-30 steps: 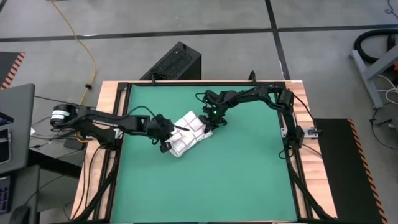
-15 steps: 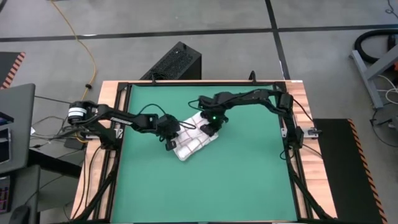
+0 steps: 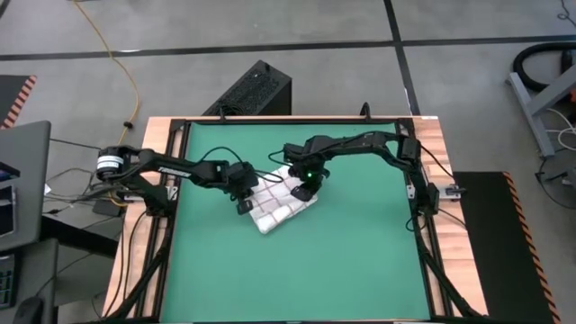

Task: Roll towel
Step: Roll the white towel

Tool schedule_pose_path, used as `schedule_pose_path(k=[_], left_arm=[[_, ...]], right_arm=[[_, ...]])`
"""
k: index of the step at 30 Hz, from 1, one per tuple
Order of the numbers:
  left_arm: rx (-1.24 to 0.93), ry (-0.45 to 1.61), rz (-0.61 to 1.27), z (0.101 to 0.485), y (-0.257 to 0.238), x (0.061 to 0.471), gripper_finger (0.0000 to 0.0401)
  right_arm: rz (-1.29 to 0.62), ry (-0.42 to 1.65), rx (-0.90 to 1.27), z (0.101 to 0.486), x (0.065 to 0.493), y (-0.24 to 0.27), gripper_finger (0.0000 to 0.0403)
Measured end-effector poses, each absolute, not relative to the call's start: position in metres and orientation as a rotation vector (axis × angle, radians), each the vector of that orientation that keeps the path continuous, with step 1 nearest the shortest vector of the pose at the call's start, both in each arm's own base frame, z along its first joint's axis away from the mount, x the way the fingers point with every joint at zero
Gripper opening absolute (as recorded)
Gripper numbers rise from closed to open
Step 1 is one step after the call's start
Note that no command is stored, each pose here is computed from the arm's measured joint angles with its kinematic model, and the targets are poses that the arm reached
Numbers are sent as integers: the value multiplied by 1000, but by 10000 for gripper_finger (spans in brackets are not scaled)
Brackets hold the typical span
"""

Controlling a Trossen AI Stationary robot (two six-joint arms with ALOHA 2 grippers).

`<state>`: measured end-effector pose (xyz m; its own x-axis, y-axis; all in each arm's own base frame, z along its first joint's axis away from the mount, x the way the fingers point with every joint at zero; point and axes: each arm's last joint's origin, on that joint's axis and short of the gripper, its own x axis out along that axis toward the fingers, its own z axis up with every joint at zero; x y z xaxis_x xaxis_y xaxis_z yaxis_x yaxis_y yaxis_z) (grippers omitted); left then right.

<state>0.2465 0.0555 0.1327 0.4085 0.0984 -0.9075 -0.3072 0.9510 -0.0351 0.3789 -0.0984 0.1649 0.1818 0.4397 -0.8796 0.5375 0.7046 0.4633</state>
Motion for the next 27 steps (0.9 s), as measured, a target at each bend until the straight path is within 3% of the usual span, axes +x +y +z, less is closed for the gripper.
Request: schedule_pose_path(k=[4, 11, 19, 27], left_arm=[[-174, 1095, 280, 169, 54, 248, 0], [-42, 785, 219, 234, 26, 249, 0], [-245, 596, 164, 203, 2, 263, 0], [-298, 701, 181, 163, -32, 281, 0]], right_arm=[[-89, 1435, 869, 165, 379, -99, 23], [-101, 1432, 886, 165, 377, -105, 23], [-104, 1425, 890, 165, 377, -107, 23], [-101, 1413, 887, 165, 378, -107, 23]])
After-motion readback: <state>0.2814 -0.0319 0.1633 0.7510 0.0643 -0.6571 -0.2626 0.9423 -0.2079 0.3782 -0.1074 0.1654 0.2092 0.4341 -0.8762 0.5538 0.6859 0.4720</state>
